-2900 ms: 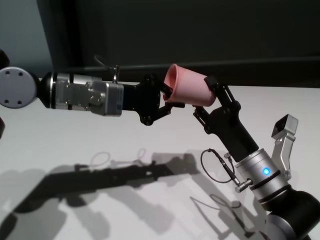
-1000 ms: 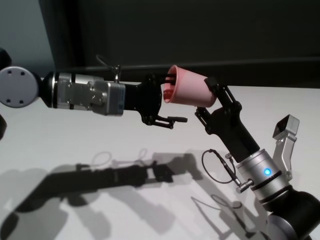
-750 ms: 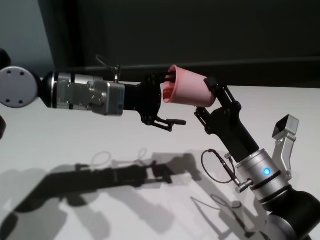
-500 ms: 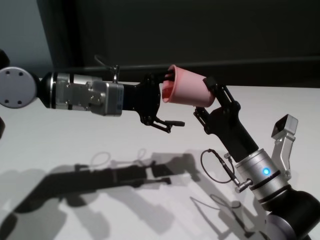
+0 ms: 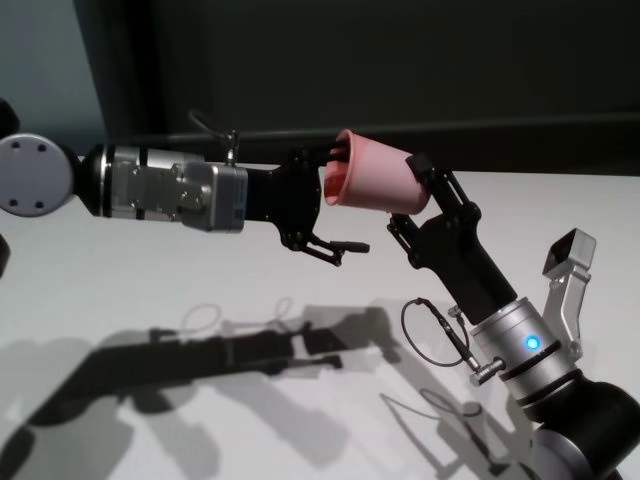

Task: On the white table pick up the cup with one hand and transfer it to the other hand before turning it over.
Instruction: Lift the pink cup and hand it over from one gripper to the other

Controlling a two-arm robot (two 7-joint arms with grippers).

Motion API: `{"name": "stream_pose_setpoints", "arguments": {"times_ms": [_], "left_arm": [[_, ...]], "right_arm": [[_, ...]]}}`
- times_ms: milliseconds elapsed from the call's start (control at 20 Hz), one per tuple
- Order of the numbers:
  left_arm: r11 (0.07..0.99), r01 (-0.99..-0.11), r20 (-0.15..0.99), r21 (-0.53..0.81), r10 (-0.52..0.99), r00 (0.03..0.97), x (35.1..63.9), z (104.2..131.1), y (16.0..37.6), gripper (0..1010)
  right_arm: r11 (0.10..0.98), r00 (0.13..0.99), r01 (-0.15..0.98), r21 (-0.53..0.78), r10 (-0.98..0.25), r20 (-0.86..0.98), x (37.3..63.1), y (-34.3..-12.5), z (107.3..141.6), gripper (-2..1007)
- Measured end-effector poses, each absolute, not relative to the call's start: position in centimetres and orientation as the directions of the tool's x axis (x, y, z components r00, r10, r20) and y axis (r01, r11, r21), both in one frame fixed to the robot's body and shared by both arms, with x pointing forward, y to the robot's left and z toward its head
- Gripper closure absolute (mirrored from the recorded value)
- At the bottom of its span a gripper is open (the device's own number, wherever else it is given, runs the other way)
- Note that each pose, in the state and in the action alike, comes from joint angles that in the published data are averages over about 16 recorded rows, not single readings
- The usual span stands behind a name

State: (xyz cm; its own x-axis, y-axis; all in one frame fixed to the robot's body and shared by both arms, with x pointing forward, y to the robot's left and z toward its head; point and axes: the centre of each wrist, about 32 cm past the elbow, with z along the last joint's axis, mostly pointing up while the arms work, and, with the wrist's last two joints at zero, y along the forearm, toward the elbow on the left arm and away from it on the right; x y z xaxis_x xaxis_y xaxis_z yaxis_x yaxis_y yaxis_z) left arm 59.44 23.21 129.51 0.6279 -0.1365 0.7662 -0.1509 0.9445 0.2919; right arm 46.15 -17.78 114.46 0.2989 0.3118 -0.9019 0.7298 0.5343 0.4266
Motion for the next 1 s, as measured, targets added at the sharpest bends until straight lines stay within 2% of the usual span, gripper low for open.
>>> {"name": "stream_pose_setpoints", "arguments": {"times_ms": [600,1000], "left_arm": [[0.946,-0.134,0.77,0.296,-0.154,0.62,59.2,129.5,23.5,9],[0.944,-0.169,0.761,0.284,-0.115,0.639,58.1,129.1,25.0,9]], "right_arm": [[0.534,0.299,0.73,0.427,0.312,-0.902,46.1,-17.8,114.5,254],[0.534,0.299,0.73,0.427,0.312,-0.902,46.1,-17.8,114.5,254]]}}
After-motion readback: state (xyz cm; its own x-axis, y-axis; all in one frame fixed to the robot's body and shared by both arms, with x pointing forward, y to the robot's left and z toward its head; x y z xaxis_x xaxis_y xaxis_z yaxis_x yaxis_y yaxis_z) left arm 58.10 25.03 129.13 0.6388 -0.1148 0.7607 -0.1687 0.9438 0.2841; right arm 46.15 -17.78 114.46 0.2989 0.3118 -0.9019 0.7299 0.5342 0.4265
